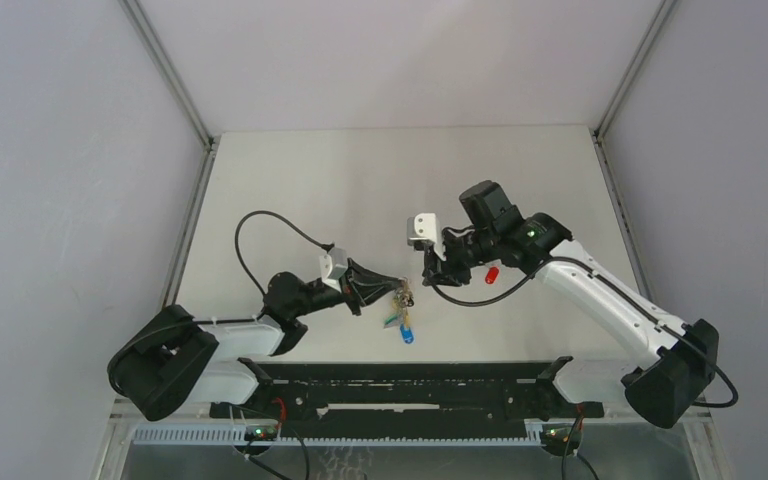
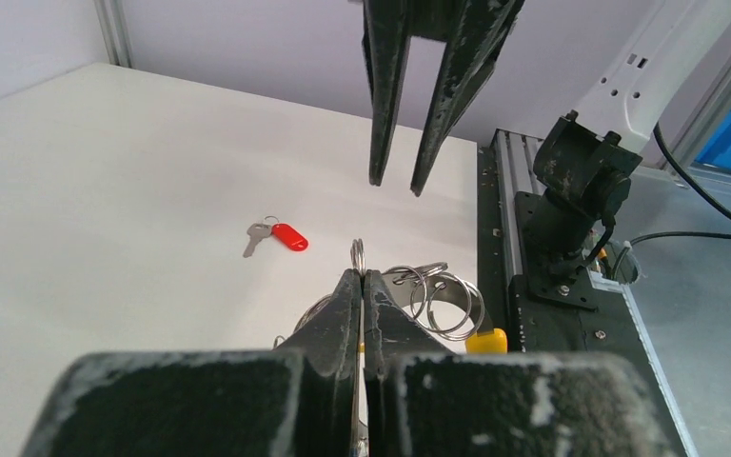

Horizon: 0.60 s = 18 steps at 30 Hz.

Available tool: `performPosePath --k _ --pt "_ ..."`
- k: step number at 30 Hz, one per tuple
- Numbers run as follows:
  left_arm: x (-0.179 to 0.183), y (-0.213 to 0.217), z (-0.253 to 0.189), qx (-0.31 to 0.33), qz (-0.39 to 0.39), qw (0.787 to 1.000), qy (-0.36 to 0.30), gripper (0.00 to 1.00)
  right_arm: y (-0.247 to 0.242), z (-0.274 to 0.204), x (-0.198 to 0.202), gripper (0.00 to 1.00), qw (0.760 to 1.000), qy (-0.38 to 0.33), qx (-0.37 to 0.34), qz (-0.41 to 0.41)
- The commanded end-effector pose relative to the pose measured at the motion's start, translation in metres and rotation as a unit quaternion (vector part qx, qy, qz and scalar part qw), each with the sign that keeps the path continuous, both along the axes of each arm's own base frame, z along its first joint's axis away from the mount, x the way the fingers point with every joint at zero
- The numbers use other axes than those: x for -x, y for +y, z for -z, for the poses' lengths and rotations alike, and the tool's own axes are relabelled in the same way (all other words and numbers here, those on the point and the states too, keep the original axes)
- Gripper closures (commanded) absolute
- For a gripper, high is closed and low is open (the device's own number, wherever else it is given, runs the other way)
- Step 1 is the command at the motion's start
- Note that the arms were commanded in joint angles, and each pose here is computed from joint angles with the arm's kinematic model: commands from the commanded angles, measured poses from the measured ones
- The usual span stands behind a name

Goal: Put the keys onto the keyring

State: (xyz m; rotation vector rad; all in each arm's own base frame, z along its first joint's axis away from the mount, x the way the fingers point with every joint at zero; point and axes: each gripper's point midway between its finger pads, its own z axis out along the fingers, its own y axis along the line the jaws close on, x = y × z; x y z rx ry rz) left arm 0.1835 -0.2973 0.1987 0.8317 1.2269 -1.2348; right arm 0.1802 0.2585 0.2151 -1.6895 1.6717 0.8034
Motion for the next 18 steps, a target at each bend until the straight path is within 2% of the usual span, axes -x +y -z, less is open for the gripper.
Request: performPosePath --k 1,8,18 --pt "-0.001 0.003 -0.025 0.038 -0.006 0.999 -0.030 1.00 0.015 -0.015 -0.003 0.80 0.995 0.014 -0.094 -0.023" --pt "0.001 0.001 -0.026 0.037 0.003 0.999 -0.030 1.00 0.020 -0.011 -0.009 0.80 0.990 0.035 -0.128 -0.040" --pt "0.005 0.000 -0.027 0.037 0.014 0.999 -0.032 1.00 0.028 0.001 -0.011 0.80 0.987 0.063 -0.137 -0.063"
